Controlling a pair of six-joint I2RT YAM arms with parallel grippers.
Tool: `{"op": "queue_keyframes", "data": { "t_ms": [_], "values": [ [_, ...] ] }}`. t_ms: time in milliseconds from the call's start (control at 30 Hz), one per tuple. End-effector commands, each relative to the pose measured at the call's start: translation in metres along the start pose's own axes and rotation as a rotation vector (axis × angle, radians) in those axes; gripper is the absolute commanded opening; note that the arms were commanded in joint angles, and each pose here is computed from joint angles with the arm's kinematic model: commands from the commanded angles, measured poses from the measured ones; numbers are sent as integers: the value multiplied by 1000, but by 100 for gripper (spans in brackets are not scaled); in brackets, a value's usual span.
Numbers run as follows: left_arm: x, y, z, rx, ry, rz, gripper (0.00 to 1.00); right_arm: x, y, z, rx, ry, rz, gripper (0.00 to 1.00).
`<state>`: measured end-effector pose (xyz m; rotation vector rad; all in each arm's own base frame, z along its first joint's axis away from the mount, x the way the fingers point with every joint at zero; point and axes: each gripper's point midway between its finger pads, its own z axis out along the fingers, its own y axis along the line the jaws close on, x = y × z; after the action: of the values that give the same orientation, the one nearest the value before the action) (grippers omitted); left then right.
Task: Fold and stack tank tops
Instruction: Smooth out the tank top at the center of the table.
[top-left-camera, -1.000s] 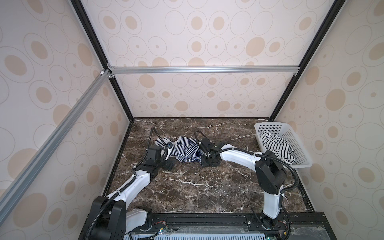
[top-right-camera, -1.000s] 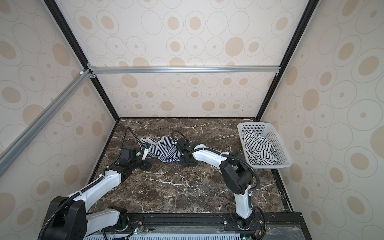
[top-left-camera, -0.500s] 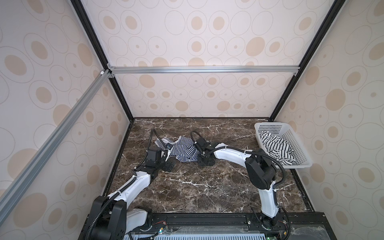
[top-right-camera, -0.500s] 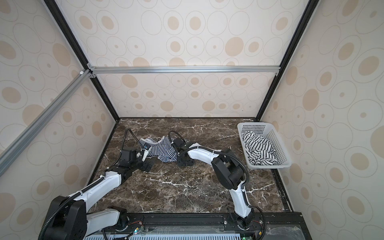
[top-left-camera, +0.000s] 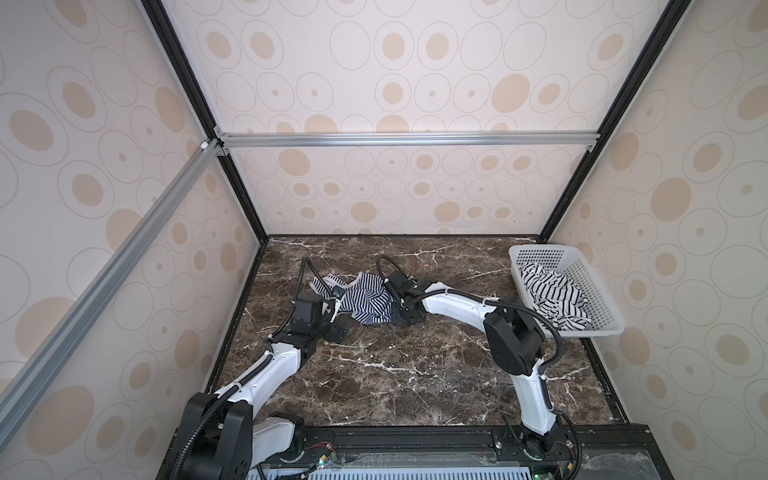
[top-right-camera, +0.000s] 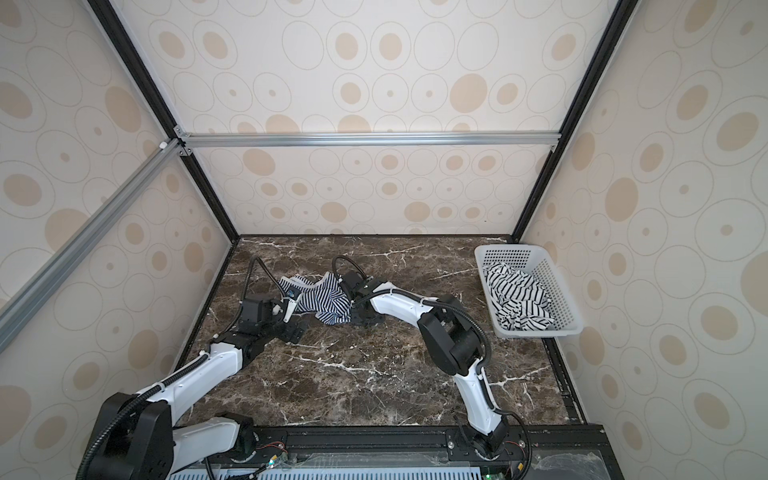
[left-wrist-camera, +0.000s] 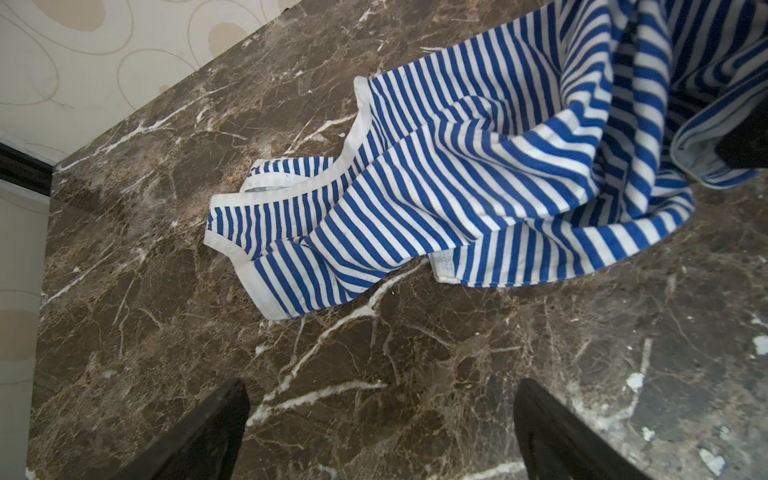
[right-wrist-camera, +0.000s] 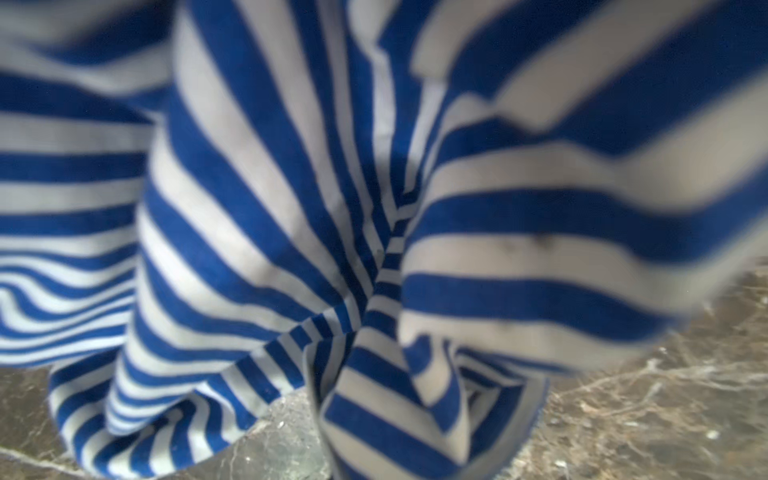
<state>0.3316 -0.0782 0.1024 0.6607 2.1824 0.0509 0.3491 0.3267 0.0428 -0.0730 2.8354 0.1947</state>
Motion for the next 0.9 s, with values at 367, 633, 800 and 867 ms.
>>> {"op": "queue_keyframes", "data": {
  "t_ms": [367,633,800,867],
  "values": [
    [-28,15,-12,-22,-70,-40,99,-20,146,-58,-871,49,241,0],
    [-29,47,-23,-116,-87,-104,99,-41,185,-86,-1187,61,321,0],
    [-24,47,-25,-109,-88,-106,99,-12,163,-35,-941,150,321,0],
    [-19,45,-21,-104,-73,-107,99,2,149,-16,-833,181,319,0]
  ]
}}
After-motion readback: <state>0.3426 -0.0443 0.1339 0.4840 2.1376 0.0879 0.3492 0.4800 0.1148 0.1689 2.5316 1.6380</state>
